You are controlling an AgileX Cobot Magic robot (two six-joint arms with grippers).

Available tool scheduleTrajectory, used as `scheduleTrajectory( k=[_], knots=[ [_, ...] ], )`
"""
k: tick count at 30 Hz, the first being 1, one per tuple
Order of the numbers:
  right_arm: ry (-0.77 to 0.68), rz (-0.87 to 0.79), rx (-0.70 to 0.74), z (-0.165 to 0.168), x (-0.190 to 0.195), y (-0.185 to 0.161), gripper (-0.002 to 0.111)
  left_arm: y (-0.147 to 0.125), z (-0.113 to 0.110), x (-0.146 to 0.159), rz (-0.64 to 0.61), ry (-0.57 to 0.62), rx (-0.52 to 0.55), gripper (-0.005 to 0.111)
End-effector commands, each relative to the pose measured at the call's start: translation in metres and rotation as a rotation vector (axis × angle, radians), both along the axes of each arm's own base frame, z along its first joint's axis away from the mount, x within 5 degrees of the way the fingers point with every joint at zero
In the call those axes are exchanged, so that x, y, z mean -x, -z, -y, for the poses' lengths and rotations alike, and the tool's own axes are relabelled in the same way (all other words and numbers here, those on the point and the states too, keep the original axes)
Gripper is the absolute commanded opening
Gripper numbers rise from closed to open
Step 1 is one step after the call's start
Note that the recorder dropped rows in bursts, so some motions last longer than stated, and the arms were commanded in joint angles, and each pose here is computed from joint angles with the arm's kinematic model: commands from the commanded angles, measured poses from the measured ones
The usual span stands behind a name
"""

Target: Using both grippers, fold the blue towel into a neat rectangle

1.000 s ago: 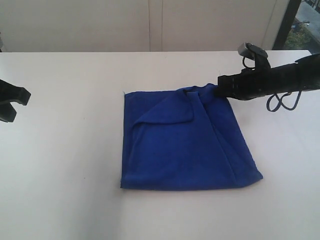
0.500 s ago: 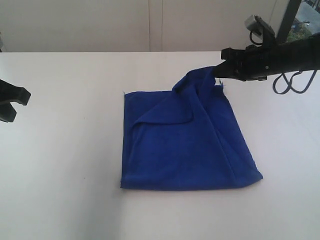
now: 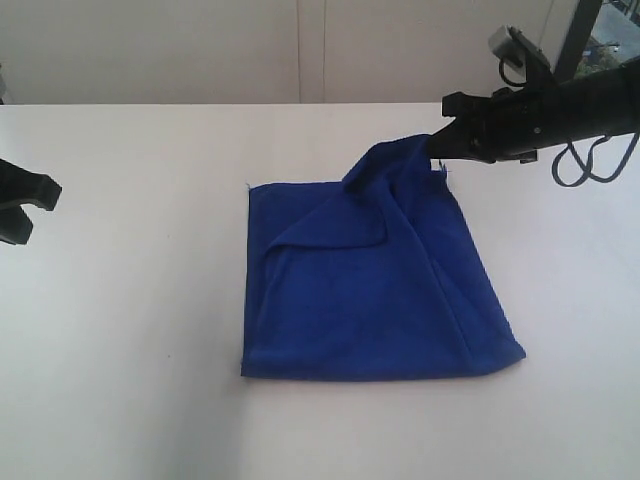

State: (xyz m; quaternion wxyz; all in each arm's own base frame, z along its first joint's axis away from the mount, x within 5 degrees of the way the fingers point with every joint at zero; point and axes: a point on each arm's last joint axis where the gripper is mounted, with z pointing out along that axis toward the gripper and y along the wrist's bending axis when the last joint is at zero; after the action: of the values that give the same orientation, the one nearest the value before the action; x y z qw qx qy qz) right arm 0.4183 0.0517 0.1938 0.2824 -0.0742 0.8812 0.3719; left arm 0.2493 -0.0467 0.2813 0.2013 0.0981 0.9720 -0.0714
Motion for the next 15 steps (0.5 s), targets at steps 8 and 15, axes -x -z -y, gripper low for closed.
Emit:
scheduleTrajectory(
  k=[8,15],
  knots=[
    [-0.078,0.006,-0.034,-0.009,0.009,-0.014,0.0,-0.005,0.001,-0.005,0.086,-0.014,0.017,0.0],
    [-0.281,0.066,-0.083,-0.058,0.038,-0.057,0.0,-0.005,0.005,-0.003,0.073,0.008,0.055,0.0]
  ],
)
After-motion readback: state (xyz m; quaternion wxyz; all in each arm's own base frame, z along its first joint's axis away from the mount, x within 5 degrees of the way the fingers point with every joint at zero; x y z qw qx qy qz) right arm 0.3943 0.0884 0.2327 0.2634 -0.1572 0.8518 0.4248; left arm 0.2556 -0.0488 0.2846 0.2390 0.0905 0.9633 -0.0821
